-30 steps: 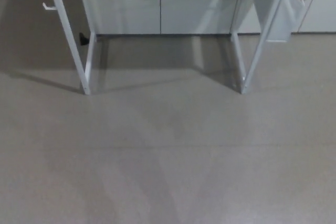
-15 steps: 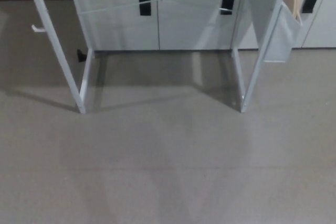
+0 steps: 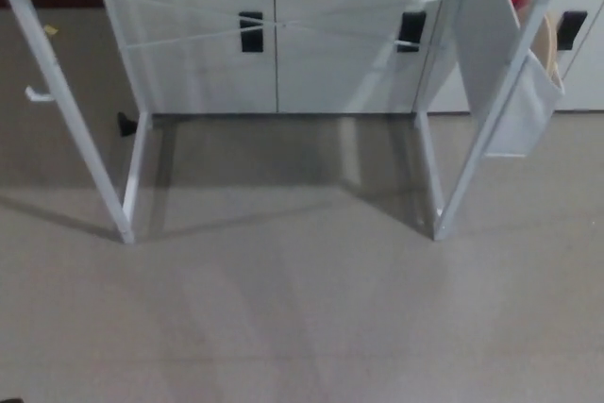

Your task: The robot walk towards a table in front and click the button on the base of the boilling pot using its left middle finger

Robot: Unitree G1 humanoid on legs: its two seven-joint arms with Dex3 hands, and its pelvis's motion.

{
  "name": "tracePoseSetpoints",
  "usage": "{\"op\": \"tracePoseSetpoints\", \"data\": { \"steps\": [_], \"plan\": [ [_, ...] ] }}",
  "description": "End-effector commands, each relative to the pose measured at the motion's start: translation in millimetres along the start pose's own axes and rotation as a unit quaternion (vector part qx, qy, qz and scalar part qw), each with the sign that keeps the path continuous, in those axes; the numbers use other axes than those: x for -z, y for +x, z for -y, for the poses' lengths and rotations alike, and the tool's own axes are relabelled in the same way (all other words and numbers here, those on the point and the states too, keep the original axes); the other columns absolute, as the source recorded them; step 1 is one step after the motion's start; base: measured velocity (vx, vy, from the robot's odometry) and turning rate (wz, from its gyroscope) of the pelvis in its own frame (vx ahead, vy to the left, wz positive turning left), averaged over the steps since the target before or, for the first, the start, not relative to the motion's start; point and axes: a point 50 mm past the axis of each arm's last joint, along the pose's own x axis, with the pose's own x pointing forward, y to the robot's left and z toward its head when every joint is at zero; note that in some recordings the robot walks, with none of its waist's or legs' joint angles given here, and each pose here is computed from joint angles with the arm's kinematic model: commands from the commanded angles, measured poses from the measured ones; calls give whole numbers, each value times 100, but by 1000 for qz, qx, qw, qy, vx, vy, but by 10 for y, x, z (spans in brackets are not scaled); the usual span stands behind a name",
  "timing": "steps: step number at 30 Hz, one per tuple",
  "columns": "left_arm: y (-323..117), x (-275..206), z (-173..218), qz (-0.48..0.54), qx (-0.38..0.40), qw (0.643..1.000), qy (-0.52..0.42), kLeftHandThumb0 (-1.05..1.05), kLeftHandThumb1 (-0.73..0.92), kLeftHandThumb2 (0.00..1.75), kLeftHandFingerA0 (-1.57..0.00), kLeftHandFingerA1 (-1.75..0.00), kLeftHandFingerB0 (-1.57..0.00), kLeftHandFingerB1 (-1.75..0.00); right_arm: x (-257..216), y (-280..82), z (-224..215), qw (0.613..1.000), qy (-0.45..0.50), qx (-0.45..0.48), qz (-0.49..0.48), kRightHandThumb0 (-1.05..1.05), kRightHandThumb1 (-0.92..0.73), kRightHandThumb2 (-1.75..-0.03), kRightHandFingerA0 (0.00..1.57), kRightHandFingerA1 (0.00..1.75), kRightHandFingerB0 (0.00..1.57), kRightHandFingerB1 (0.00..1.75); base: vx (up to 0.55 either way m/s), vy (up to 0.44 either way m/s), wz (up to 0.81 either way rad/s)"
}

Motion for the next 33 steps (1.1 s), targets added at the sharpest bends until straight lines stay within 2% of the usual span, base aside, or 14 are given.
{"op": "tracePoseSetpoints", "data": {
  "steps": [1,17,33],
  "plan": [
    [-38,88,10,-22,10,1000,3,-19,50,55,-32,-44,-11,-28,129,-86,30,1000,0,3,-22,-9,-41,-86,38,60,21,52,318,143,0],
    [-116,248,137,-45,28,999,10,-18,50,55,-30,-46,-10,-28,343,-221,-31,998,3,-2,-55,-8,-42,-86,40,60,21,52,348,-4,7],
    [-107,285,207,-62,40,997,26,-20,50,55,-30,-44,-12,-29,451,-312,-54,996,19,0,-84,-9,-43,-87,40,60,21,51,140,142,-9]
  ]
}}
